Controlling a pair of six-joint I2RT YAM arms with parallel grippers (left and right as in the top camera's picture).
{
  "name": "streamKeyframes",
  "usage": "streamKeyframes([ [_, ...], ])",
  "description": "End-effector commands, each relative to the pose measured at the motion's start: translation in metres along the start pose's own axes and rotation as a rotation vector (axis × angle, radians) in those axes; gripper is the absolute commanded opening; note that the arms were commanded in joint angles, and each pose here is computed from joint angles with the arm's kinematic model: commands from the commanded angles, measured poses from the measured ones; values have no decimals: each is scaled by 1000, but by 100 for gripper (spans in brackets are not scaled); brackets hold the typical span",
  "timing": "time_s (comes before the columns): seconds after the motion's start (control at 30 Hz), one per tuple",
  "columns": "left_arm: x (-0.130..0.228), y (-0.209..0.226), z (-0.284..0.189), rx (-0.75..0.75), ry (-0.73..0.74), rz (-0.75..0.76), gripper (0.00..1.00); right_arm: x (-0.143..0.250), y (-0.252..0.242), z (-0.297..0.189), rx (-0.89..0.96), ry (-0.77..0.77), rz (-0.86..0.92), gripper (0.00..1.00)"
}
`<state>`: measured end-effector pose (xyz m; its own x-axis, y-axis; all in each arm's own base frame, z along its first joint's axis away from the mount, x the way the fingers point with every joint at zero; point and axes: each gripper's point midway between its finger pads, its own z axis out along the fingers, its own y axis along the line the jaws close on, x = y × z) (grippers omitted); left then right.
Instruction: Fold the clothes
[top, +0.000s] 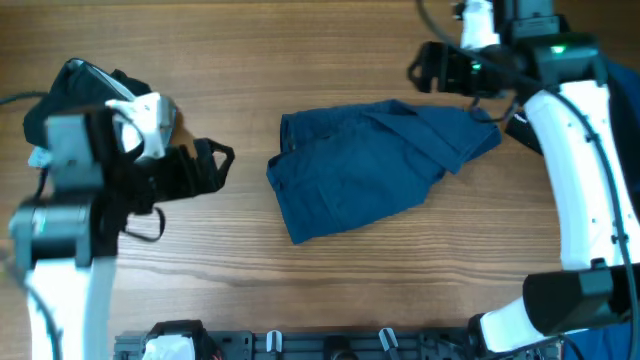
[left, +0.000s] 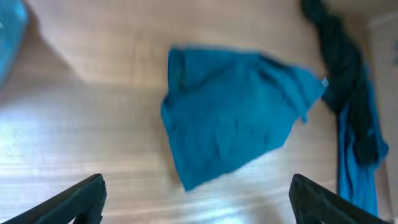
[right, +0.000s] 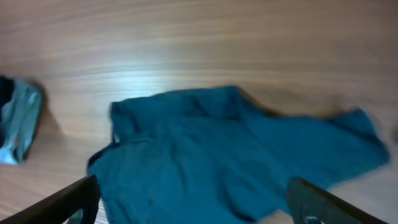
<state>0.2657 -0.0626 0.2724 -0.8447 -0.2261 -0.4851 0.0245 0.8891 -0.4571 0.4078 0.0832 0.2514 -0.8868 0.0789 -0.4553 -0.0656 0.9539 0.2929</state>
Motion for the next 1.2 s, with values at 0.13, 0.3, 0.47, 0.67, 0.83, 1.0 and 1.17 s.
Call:
streamKeyframes([
  [0.13,35,11,117,76,373,-71,81,2,-19,16,23,49,54,100],
  [0.3,72,24,214,59,579,-65,88,10,-26,25,46,89,64,100],
  [0.47,99,36,268,57,655,-57,70,26,-36,35,85,137,76,100],
  [0.67,95,31,271,76,636,-44,4,39,-49,51,124,166,83,100],
  [0.83,71,33,234,24,564,-33,4,56,-54,61,131,215,93,100],
  [1.0,30,18,179,-10,366,50,4,98,-59,96,87,299,122,64],
  [1.17,14,9,154,-16,272,89,4,122,-66,125,58,304,123,73],
])
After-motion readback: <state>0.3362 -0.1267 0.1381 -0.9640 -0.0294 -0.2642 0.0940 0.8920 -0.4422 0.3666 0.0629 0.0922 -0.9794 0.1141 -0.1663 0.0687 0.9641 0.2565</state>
